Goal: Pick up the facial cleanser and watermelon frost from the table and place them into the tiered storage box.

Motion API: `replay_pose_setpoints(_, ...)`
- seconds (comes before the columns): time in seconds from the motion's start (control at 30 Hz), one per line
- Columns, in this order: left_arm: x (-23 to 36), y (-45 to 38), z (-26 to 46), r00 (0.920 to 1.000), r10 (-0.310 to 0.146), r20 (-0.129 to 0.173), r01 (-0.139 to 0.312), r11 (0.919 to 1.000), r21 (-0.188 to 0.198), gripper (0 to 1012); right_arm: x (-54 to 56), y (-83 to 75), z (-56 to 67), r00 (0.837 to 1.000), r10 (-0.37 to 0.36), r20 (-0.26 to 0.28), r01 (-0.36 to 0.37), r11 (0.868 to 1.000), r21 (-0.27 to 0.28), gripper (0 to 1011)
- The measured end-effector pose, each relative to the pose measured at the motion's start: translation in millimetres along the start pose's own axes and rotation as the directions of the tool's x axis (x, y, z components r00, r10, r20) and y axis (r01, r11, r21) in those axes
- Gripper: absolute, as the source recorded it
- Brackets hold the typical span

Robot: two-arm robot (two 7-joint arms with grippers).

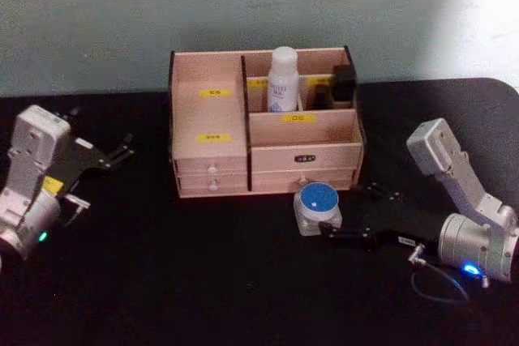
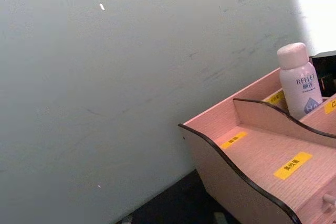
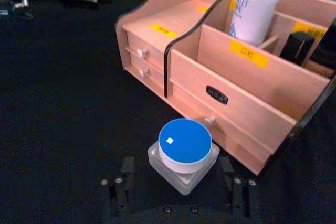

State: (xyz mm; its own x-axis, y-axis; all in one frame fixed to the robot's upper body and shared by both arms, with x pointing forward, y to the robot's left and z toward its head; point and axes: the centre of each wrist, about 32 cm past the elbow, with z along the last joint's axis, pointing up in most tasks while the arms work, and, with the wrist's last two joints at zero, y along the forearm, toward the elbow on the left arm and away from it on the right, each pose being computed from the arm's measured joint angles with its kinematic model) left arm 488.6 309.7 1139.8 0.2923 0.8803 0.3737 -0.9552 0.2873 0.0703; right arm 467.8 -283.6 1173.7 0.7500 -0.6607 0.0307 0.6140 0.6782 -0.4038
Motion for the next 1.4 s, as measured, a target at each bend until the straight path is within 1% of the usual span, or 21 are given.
replay_pose_setpoints(0.37,0.0,0.0,0.0,1.0,0.0,0.0,0.0,1.0,0.0,1001,-0.7,8.5,-6.0,1.0,-0.002,-0.009,0.001,1.0,-0.019,1000)
replay_pose_setpoints(0.8,0.0,0.0,0.0,1.0,0.0,0.0,0.0,1.0,0.0,1001,1.9,22.0,-3.6,1.0,-0.008,0.0,0.008,1.0,0.0,1000)
replay_pose_setpoints(1.2,0.0,0.0,0.0,1.0,0.0,0.0,0.0,1.0,0.0,1001,5.1,33.1,-3.5,1.0,-0.007,-0.003,0.007,1.0,-0.001,1000)
replay_pose_setpoints(1.4,0.0,0.0,0.0,1.0,0.0,0.0,0.0,1.0,0.0,1001,6.6,36.2,-4.3,1.0,-0.01,-0.008,0.01,1.0,-0.004,1000)
